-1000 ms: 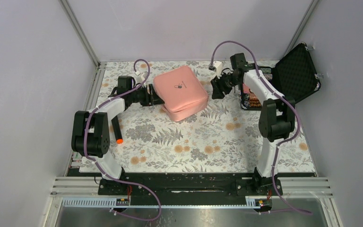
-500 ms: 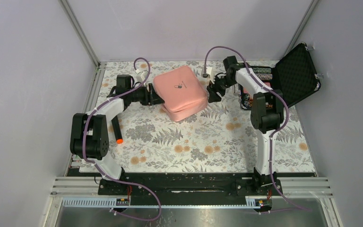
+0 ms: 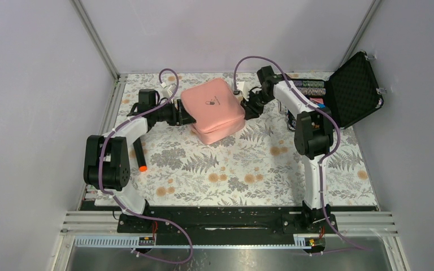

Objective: Organize the medicine kit

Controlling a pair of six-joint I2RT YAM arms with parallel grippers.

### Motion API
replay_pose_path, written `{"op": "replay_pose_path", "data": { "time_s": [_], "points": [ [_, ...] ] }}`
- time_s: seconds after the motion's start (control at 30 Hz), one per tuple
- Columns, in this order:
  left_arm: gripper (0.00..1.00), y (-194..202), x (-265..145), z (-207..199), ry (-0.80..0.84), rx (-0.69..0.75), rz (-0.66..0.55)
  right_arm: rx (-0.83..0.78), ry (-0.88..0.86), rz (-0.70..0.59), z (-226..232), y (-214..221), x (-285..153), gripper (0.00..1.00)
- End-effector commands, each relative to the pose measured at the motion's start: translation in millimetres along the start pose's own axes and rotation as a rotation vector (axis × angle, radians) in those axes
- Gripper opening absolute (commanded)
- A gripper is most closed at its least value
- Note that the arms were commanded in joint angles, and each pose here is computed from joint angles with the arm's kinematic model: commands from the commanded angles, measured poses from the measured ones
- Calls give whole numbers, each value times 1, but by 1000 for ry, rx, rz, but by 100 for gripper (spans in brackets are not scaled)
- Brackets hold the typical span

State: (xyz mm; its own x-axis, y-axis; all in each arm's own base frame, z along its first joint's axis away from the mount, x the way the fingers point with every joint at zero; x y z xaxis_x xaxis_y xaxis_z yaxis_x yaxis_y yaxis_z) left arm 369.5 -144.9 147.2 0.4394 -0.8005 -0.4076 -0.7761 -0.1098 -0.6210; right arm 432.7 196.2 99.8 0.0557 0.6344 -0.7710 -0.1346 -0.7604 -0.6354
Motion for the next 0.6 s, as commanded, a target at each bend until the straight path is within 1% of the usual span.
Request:
{"op": "replay_pose_path", "data": {
  "time_s": [0.0, 0.13, 0.2, 0.23, 0.4, 0.47, 0.57],
  "points": [
    [53, -23, -8, -15, 41, 81, -62, -4, 25, 14, -7, -7, 11, 27],
    [53, -22, -7, -15, 46, 70, -61, -20, 95, -14, -11, -10, 7, 14],
    [53, -21, -7, -15, 48, 65, -58, -23, 135, -29, -11, -11, 4, 3],
    [53, -20, -7, -15, 49, 62, -56, -16, 158, -32, -11, -10, 2, 0],
    [53, -21, -7, -17, 61, 74, -66, 62, 300, -3, -18, -7, -13, 0],
    [53, -22, -8, -17, 60, 76, -69, 65, 343, 30, -19, -1, -19, 0],
    [53, -21, -8, -16, 53, 80, -70, 88, 466, 98, -29, 13, -26, 0]
  ]
}}
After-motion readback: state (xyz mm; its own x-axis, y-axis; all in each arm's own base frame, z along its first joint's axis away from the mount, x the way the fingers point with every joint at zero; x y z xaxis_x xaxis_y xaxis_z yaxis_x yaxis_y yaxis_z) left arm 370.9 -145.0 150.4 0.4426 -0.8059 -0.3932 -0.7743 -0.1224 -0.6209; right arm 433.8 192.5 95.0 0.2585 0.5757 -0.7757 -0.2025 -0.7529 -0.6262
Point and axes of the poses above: each gripper's point midway between its finger pads, its own x axis out along the fingers, its own z axis along the line the jaws close on, y = z × x, the point moved 3 cm from there along -x, back along the fingers, and after that the axes turned 3 degrees about -x, right-handed, at the moved point
